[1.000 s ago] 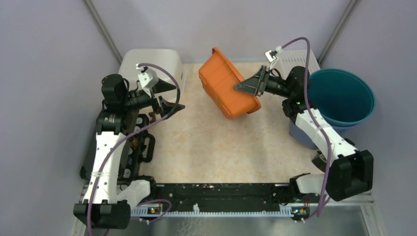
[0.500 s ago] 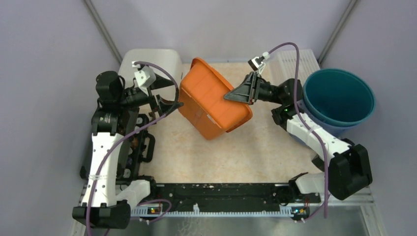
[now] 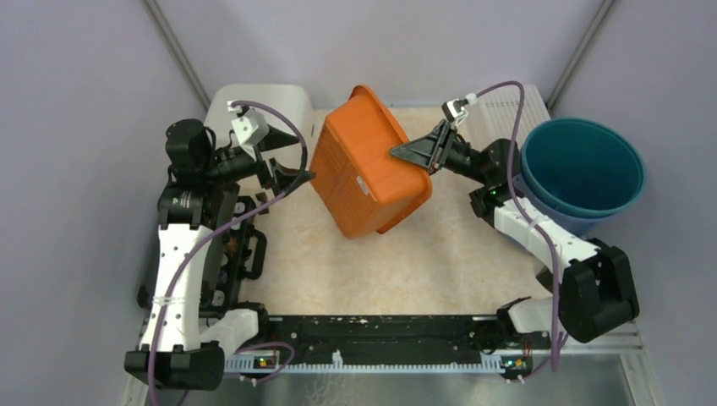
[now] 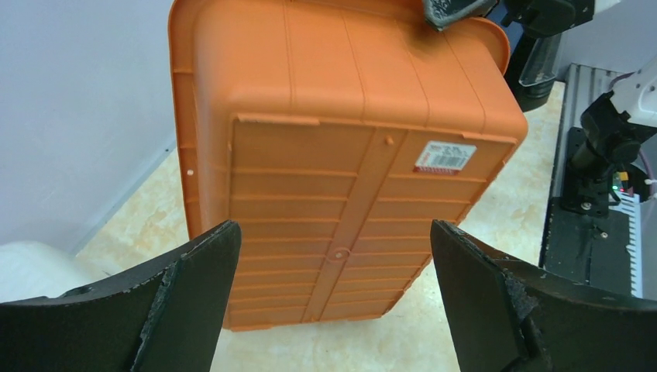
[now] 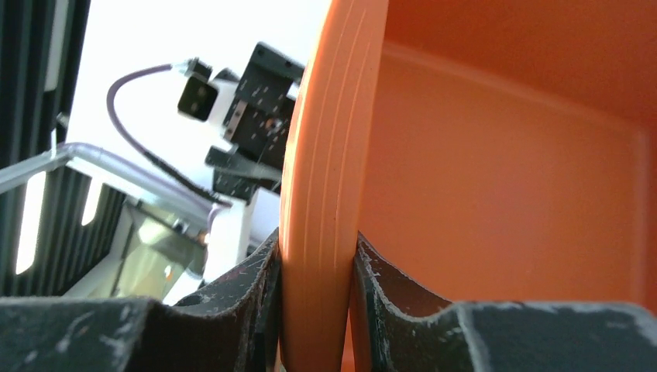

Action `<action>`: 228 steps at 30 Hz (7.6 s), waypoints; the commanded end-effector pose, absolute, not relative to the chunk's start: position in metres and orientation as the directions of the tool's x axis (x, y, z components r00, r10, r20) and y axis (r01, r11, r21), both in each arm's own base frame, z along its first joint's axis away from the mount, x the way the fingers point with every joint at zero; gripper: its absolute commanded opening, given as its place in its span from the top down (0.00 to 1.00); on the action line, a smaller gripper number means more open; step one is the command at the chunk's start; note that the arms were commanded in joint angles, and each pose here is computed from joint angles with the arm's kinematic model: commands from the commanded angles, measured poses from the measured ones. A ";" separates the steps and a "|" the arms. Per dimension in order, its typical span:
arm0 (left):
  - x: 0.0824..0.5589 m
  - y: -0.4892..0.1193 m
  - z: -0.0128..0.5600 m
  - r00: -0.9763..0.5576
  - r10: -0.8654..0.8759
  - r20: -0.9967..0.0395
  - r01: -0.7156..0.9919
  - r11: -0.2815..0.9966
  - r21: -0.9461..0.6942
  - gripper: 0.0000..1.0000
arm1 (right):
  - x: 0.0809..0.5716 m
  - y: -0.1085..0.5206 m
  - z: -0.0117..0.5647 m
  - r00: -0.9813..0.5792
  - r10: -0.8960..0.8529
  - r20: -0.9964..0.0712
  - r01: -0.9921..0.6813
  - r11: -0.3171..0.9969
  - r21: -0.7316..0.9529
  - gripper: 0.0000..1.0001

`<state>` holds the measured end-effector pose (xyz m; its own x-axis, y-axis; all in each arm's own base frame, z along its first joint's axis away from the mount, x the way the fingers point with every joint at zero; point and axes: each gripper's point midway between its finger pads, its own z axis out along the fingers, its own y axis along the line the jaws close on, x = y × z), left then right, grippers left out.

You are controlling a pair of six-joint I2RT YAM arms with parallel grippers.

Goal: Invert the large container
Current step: Turn the container upside down at the center of the board, then move the container to the center of the board.

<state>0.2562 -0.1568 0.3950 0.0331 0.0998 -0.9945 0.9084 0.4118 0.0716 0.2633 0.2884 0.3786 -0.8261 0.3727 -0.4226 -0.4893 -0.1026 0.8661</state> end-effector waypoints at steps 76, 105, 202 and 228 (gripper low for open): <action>0.356 -0.124 0.221 -0.385 0.048 -0.922 0.670 0.702 -0.244 0.01 | 0.359 0.174 0.258 -0.618 0.366 -0.696 -0.365 0.650 0.666 1.00; 0.349 -0.108 0.235 -0.341 0.099 -0.935 0.622 0.769 -0.146 0.01 | 0.320 0.181 0.233 -0.657 0.262 -0.707 -0.455 0.610 0.649 1.00; 0.290 -0.072 0.159 0.002 0.722 -0.691 0.791 0.421 0.443 0.01 | 0.398 0.151 0.066 -0.670 -0.052 -0.740 -0.278 0.943 0.185 1.00; 0.312 -0.096 0.139 -0.053 0.750 -0.659 0.715 0.489 0.500 0.01 | 0.398 0.148 0.068 -0.669 -0.067 -0.740 -0.281 0.945 0.169 0.85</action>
